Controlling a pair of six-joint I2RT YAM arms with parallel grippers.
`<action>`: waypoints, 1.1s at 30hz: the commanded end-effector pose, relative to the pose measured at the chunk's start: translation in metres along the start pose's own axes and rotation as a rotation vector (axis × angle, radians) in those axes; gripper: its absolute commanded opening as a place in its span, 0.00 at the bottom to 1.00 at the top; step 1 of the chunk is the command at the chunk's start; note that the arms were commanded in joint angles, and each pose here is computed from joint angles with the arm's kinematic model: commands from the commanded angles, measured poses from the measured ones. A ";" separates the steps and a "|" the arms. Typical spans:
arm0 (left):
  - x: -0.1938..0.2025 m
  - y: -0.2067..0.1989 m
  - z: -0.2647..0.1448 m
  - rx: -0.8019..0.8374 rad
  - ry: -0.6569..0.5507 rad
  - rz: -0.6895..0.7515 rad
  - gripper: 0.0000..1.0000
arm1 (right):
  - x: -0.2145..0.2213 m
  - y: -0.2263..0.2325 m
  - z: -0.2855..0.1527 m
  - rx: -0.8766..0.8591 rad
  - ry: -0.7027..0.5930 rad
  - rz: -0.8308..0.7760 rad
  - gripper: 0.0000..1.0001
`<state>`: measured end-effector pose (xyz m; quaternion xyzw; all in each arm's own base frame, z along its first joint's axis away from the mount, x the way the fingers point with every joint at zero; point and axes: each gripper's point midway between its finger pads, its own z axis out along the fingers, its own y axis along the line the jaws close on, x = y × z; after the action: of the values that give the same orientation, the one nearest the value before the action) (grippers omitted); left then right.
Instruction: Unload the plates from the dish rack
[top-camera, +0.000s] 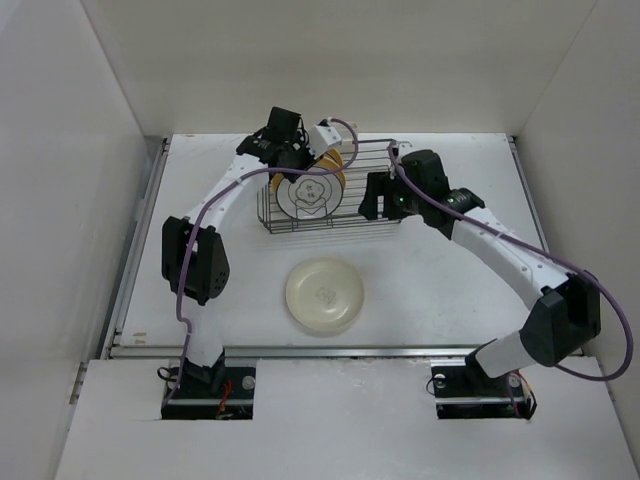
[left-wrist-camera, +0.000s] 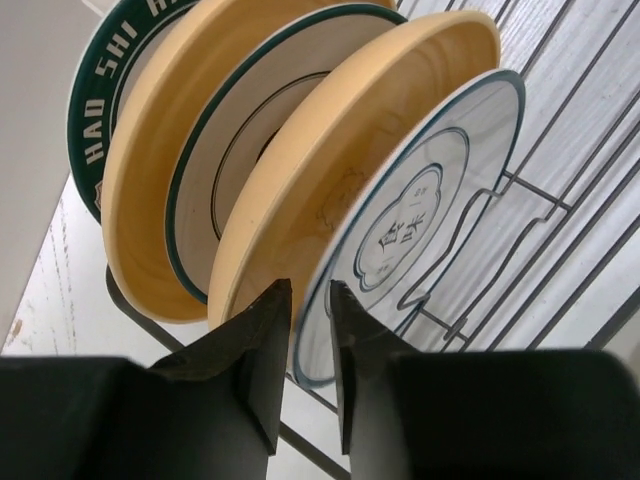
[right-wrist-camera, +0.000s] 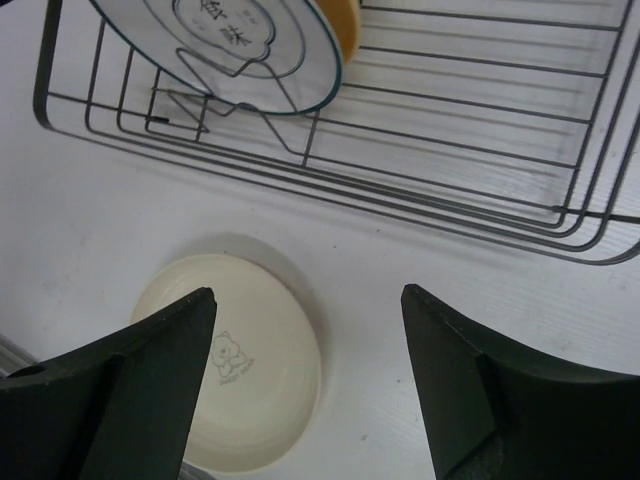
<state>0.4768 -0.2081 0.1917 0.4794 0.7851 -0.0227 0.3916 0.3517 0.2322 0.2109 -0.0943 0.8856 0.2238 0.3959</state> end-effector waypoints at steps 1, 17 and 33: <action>0.007 0.003 0.000 0.011 0.057 -0.029 0.22 | -0.046 -0.004 -0.011 0.000 -0.122 -0.007 0.81; -0.005 0.022 -0.021 -0.078 0.021 -0.077 0.00 | -0.067 -0.162 0.037 0.479 -0.140 0.186 0.80; -0.033 0.012 -0.110 -0.081 -0.085 -0.194 0.00 | -0.029 -0.183 0.097 0.408 -0.027 0.239 0.33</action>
<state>0.4460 -0.1822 0.2503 0.4137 0.8152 -0.0274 0.4045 0.4810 0.1130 0.0884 0.0930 0.9309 0.0689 0.3464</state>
